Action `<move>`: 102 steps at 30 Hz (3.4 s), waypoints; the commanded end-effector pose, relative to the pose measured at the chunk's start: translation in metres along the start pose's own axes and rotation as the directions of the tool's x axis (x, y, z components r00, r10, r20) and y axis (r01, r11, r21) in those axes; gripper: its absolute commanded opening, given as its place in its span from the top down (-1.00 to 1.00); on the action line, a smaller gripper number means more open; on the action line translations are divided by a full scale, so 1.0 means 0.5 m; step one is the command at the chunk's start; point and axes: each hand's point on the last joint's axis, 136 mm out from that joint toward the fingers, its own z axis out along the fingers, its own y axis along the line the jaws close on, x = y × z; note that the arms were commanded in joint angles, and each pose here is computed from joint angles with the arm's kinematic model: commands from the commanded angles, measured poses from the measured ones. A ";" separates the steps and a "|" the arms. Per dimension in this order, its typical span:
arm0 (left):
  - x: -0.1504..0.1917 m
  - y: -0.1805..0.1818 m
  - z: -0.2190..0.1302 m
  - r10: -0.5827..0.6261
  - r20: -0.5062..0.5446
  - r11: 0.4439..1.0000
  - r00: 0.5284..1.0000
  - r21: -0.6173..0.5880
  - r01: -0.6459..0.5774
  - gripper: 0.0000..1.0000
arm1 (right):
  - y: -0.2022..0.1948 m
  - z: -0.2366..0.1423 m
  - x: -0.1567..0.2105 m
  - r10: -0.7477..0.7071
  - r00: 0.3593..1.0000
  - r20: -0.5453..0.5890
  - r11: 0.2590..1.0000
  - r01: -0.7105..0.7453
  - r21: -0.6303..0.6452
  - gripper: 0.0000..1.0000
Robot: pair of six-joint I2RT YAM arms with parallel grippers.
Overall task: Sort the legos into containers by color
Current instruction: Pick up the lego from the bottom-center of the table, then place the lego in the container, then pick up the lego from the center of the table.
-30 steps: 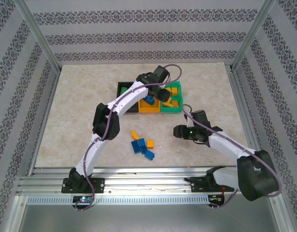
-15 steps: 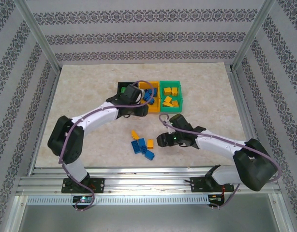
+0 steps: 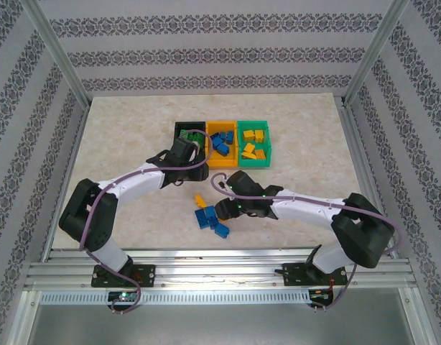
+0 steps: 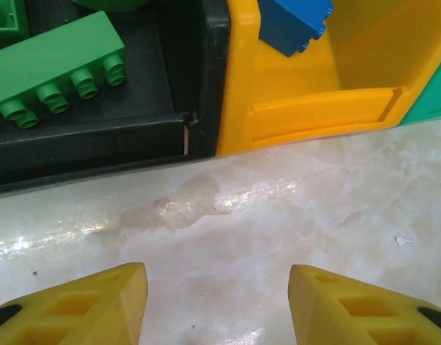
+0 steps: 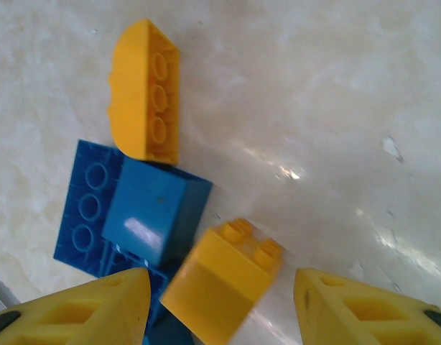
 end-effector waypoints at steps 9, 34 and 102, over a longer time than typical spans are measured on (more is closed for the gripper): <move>-0.008 -0.004 -0.001 -0.019 0.031 0.999 0.999 0.030 0.018 -0.08 | -0.028 0.041 0.012 0.047 0.998 -0.040 0.992 -0.042 0.118 -0.11; 0.006 -0.015 0.021 -0.032 -0.011 0.997 0.999 0.065 0.032 -0.08 | -0.093 0.018 -0.010 0.118 0.993 0.009 0.978 -0.118 0.172 0.20; 0.199 -0.046 0.027 -0.074 -0.274 0.990 0.959 0.092 0.103 -0.03 | -0.325 -0.110 -0.156 0.259 0.912 0.317 0.939 -0.315 0.140 -0.11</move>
